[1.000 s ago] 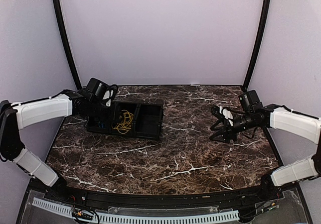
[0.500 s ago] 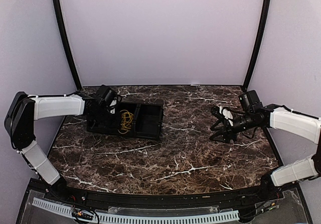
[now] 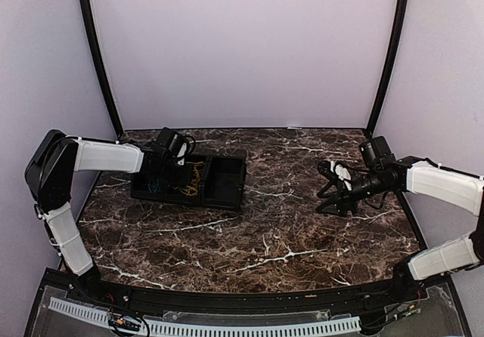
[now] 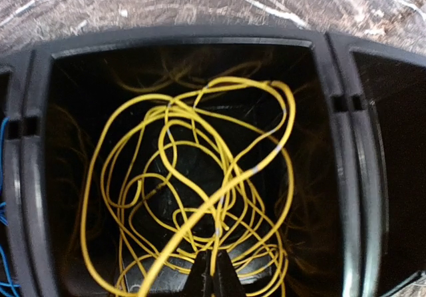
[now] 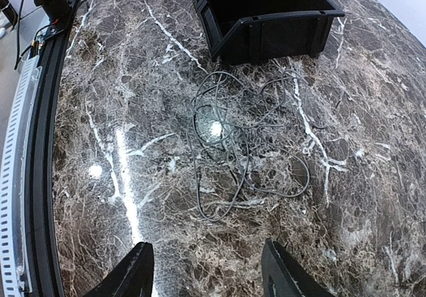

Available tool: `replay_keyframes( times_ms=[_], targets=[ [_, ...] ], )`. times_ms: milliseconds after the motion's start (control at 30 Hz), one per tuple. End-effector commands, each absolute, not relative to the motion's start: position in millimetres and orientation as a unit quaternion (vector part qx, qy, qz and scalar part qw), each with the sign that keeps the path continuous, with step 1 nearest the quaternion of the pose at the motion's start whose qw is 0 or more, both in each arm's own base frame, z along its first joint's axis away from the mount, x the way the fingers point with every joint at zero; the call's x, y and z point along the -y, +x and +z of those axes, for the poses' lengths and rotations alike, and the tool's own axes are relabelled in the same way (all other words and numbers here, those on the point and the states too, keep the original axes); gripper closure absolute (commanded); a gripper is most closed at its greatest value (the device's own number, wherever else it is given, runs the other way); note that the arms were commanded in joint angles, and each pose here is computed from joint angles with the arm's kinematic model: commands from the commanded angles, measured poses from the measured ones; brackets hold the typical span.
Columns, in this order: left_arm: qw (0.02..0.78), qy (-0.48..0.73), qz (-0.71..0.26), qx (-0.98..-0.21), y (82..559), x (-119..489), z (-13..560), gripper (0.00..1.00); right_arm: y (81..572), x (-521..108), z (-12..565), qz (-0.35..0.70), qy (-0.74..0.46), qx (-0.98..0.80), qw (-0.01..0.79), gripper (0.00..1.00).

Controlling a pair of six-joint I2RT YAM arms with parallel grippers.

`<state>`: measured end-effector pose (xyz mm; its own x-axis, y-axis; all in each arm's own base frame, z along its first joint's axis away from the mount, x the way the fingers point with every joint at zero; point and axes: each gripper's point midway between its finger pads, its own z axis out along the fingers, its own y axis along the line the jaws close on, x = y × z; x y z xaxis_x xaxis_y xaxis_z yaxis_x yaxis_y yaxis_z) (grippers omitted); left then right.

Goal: Untangle the cables

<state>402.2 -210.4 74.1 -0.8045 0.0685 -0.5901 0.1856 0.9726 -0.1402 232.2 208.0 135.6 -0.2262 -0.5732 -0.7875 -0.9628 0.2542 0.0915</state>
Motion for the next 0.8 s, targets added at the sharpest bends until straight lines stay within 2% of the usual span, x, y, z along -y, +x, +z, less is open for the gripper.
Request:
replay_keyframes(
  times_ms=[0,67,167,300,433,567,767],
  targets=[
    [0.321,0.082,-0.095,-0.939,407.3,214.0,84.6,1.00,237.5,-213.1,151.0,0.311,-0.534,-0.708,0.341,0.43],
    [0.332,0.082,-0.094,-0.935,405.5,212.2,98.4,0.98,239.7,-216.7,157.4,0.321,-0.529,-0.707,0.343,0.44],
    [0.357,0.084,-0.098,-0.925,402.4,209.9,126.0,0.84,254.5,-223.3,165.3,0.319,-0.513,-0.714,0.354,0.46],
    [0.391,0.075,-0.099,-0.912,394.0,201.5,166.6,0.67,266.8,-240.2,163.5,0.327,-0.510,-0.724,0.328,0.46],
    [0.425,0.075,-0.097,-0.897,380.2,194.0,206.6,0.54,283.7,-259.6,145.3,0.316,-0.506,-0.747,0.293,0.43],
    [0.457,0.121,-0.136,-0.871,358.7,218.2,235.9,0.50,295.2,-275.2,126.4,0.328,-0.503,-0.762,0.244,0.41],
    [0.493,0.173,-0.242,-0.818,318.5,276.1,264.4,0.49,313.3,-290.7,111.9,0.335,-0.495,-0.769,0.228,0.39]
  ],
)
